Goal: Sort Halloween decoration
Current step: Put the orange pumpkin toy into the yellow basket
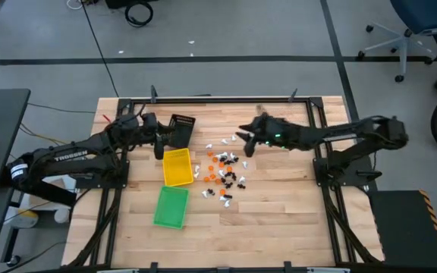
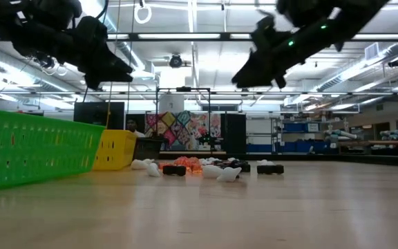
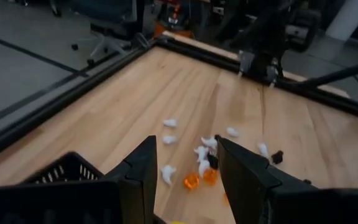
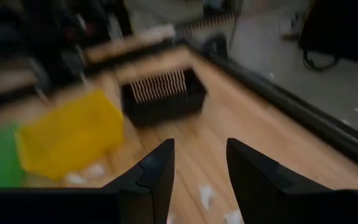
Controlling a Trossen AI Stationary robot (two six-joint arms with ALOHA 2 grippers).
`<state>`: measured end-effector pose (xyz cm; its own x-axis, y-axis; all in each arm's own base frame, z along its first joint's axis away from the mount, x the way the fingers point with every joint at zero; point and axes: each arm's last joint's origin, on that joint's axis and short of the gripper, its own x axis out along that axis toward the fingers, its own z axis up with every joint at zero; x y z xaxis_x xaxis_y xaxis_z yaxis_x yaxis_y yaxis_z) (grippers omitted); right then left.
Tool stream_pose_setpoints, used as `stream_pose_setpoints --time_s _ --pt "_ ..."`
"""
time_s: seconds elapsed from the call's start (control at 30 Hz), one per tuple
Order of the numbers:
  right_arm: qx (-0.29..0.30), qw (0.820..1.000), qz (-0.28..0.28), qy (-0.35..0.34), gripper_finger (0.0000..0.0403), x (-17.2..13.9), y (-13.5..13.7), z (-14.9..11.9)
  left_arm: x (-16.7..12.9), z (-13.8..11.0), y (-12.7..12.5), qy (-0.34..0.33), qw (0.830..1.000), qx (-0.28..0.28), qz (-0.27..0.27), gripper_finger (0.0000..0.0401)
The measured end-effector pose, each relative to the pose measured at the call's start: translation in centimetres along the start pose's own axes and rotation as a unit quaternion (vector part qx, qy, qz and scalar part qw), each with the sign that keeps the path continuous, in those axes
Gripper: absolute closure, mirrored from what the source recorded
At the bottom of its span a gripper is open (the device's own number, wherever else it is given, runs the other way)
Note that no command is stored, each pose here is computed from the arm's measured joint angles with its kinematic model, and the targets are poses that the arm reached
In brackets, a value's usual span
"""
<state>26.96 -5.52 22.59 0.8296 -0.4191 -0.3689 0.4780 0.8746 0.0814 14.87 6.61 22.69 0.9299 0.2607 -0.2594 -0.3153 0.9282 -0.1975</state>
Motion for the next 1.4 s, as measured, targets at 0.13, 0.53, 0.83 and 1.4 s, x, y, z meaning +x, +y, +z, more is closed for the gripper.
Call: stream_pose_setpoints --time_s 0.13,0.53,0.83,1.4 --pt "-0.037 0.998 -0.014 0.052 0.0252 2.9 0.9 0.0 0.0 -0.1 -0.3 0.004 1.000 0.012 0.008 0.0260" --pt "-0.093 0.989 0.046 0.109 0.0174 10.0 2.3 -1.9 0.0 -0.1 -0.4 0.002 0.999 0.033 0.006 0.0260" --pt "-0.147 0.966 0.060 0.203 0.0167 13.7 5.7 -2.5 0.0 -0.1 -0.4 0.002 0.999 0.039 0.007 0.0260" --pt "-0.162 0.952 0.056 0.252 0.0198 16.1 7.4 -4.0 0.0 -0.1 -0.4 0.002 0.999 0.039 0.007 0.0260"
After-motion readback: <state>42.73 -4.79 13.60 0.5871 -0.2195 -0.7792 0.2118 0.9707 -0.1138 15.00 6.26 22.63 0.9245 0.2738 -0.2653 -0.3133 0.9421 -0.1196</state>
